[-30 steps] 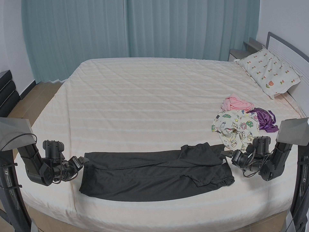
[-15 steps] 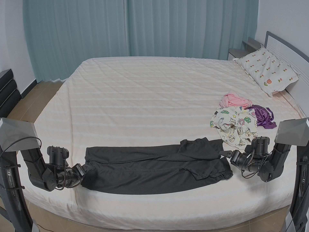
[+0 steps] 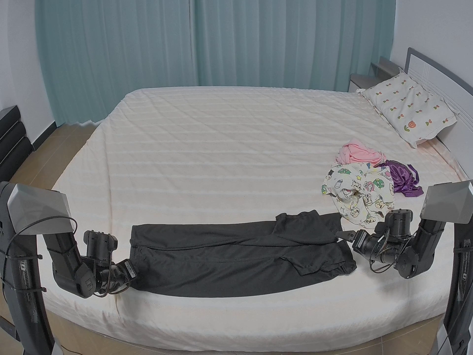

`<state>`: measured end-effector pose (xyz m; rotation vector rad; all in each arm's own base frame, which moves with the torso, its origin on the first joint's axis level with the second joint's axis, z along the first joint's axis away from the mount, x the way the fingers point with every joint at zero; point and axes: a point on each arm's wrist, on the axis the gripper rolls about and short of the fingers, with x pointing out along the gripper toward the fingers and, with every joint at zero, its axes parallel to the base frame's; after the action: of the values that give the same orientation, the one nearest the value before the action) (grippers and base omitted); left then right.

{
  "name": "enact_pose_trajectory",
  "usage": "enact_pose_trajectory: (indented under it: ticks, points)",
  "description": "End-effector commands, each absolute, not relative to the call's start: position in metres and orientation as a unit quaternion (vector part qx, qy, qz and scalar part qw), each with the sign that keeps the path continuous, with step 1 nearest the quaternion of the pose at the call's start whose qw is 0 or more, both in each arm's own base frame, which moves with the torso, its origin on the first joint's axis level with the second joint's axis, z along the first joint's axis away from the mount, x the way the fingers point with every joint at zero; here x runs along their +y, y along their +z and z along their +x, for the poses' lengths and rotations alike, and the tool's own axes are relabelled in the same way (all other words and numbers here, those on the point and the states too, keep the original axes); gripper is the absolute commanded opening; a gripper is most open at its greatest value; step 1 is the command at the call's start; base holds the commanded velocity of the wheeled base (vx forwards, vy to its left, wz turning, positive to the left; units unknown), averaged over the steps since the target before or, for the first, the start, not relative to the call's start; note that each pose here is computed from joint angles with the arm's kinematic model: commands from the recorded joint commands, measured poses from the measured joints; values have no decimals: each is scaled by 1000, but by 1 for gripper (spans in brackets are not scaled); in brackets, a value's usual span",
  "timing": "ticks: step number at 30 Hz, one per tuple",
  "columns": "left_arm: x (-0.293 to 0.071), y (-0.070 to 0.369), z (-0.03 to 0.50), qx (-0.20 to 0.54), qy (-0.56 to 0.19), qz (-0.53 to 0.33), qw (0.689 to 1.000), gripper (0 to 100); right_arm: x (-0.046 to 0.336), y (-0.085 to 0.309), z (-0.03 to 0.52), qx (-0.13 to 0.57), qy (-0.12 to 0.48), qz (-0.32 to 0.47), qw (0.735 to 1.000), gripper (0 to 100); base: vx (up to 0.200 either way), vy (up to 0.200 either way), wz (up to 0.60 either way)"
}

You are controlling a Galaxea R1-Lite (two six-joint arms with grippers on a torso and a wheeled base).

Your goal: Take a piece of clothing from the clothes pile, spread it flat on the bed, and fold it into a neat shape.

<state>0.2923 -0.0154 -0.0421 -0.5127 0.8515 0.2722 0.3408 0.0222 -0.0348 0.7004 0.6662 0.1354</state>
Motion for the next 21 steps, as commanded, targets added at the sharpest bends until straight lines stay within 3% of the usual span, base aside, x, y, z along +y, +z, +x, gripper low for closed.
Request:
enact_pose_trajectory:
  ticks: [1, 15, 16, 21]
  points:
    - [-15, -49, 284, 424, 148, -228, 864, 0, 22, -36, 341, 321, 65, 336, 883, 100, 0, 0, 0]
    - [-11, -54, 267, 446, 168, -195, 857, 0, 22, -36, 341, 322, 65, 336, 883, 100, 0, 0, 0]
    - [-11, -54, 267, 447, 168, -195, 857, 100, 22, -36, 341, 322, 65, 336, 883, 100, 0, 0, 0]
    - [-10, -51, 269, 438, 168, -199, 860, 100, 22, -35, 341, 321, 65, 336, 883, 100, 0, 0, 0]
